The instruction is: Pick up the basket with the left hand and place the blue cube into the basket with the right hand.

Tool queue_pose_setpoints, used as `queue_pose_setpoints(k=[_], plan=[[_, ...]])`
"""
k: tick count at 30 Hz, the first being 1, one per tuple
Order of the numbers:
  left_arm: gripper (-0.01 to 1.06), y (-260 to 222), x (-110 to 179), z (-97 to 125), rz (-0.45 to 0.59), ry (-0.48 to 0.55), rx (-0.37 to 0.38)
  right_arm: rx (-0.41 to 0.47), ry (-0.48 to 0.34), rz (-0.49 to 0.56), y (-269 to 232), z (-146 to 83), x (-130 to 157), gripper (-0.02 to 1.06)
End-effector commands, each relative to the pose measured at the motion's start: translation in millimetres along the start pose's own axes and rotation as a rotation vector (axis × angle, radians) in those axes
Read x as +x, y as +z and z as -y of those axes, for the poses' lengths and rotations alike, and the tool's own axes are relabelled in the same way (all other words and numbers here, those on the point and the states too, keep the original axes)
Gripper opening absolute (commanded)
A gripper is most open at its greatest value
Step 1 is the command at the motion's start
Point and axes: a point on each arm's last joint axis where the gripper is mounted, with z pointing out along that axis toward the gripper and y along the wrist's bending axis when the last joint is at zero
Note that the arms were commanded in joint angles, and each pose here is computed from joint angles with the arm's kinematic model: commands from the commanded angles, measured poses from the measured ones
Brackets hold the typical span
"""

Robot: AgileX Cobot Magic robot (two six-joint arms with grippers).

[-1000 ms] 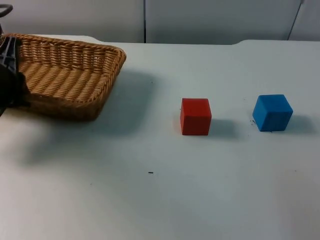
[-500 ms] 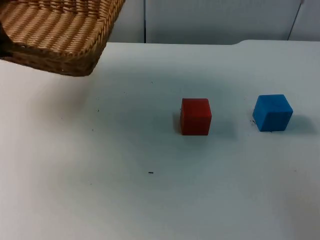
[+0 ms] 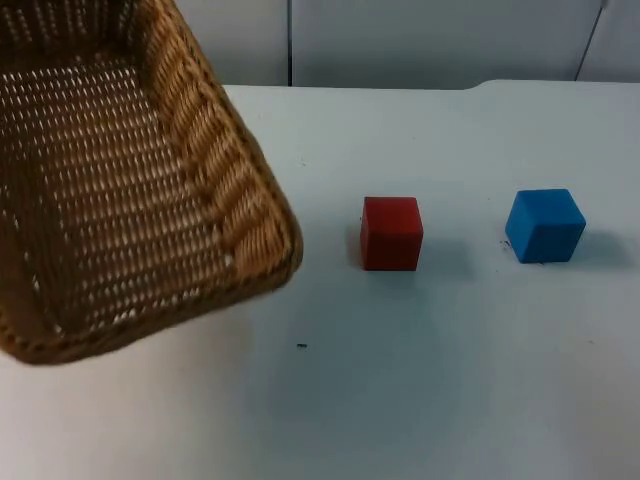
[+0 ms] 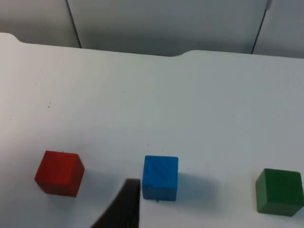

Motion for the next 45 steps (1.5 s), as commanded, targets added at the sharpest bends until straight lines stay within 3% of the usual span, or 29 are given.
queue_pose_setpoints(k=[1,7,12,19,27,32,39,45], plan=[[0.0,-5,4,-6,-0.063,0.079,-0.021,-0.01,-0.002,-0.001,-2,-1,-5,1.02],[0.0,-6,11,-6,-0.147,0.18,0.006,-0.026,0.014,0.018,-12,-3,-20,1.01],[0.0,-4,9,5,-0.249,0.239,0.098,-0.029,0.009,0.05,-24,-3,-37,1.01],[0.0,1,-5,15,-0.315,0.256,0.142,-0.062,0.028,-0.087,-6,-4,-40,1.01],[0.0,3,-10,17,-0.297,0.24,0.148,-0.059,0.092,-0.238,78,0,-27,1.01],[0.0,9,-9,15,-0.324,0.222,0.146,-0.072,0.097,-0.374,138,-4,-18,1.01],[0.0,17,-7,12,-0.364,0.206,0.142,-0.088,0.094,-0.467,193,-12,-15,1.01],[0.0,17,-7,12,-0.362,0.199,0.148,-0.002,0.115,-0.553,234,-6,3,0.99]])
